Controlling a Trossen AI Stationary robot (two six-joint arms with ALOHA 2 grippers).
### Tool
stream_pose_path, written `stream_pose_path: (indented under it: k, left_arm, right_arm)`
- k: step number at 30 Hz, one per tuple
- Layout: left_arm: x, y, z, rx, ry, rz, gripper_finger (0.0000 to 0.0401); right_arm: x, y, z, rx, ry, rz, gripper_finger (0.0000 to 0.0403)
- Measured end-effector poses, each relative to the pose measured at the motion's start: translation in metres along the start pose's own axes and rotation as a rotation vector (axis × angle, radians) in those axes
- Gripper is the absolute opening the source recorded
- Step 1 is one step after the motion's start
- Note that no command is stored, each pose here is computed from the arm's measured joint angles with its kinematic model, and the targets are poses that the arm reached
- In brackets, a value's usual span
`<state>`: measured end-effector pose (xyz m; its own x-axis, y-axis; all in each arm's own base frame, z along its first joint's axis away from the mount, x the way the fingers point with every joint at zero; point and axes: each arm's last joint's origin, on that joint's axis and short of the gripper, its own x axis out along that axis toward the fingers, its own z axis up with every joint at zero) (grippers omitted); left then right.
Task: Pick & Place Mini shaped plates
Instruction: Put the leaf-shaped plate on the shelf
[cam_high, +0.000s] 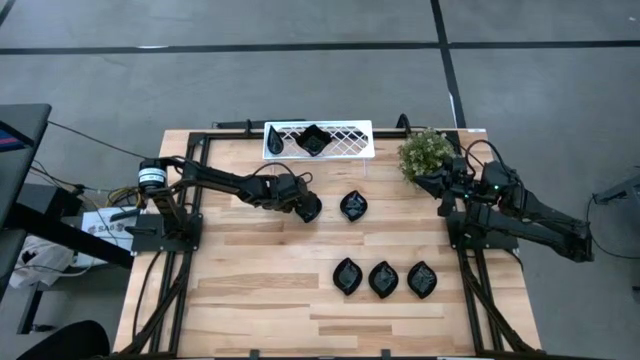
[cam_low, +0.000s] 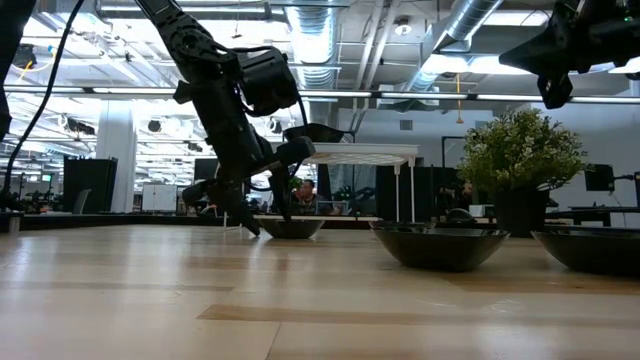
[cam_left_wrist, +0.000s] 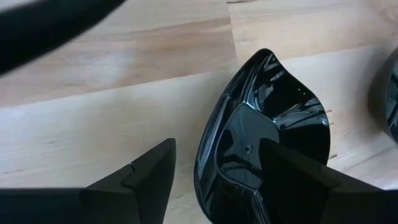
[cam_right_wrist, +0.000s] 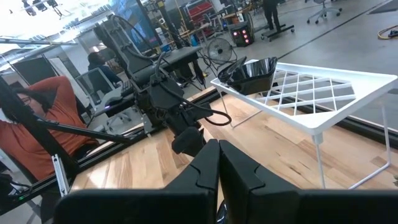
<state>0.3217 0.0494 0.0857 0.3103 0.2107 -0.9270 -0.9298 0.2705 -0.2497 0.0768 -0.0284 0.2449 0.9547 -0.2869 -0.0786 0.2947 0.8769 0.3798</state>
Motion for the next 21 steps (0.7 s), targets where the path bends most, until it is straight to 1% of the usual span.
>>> stream_pose_path:
  k: [4,7,16,21]
  left_arm:
    - [0.0000,0.0000,-0.0001,-0.004,0.004,-0.002,0.0224]
    - [0.0000,-0.0002,-0.0006,-0.006,0.019,-0.008,0.0209]
    - [0.0000,-0.0002,-0.0007,-0.007,0.024,-0.010,0.0138]
    - [-0.0006,-0.0004,-0.0006,-0.007,0.023,-0.011,0.0106]
  right_arm:
    - [0.0000,0.0000,0.0000,0.000,0.000,0.000,0.0006]
    - [0.0000,0.0000,0.0000,0.000,0.000,0.000,0.0006]
    - [0.0000,0.0000,0.0000,0.000,0.000,0.000,0.0006]
    - [0.0000,0.0000,0.0000,0.000,0.000,0.000,0.0006]
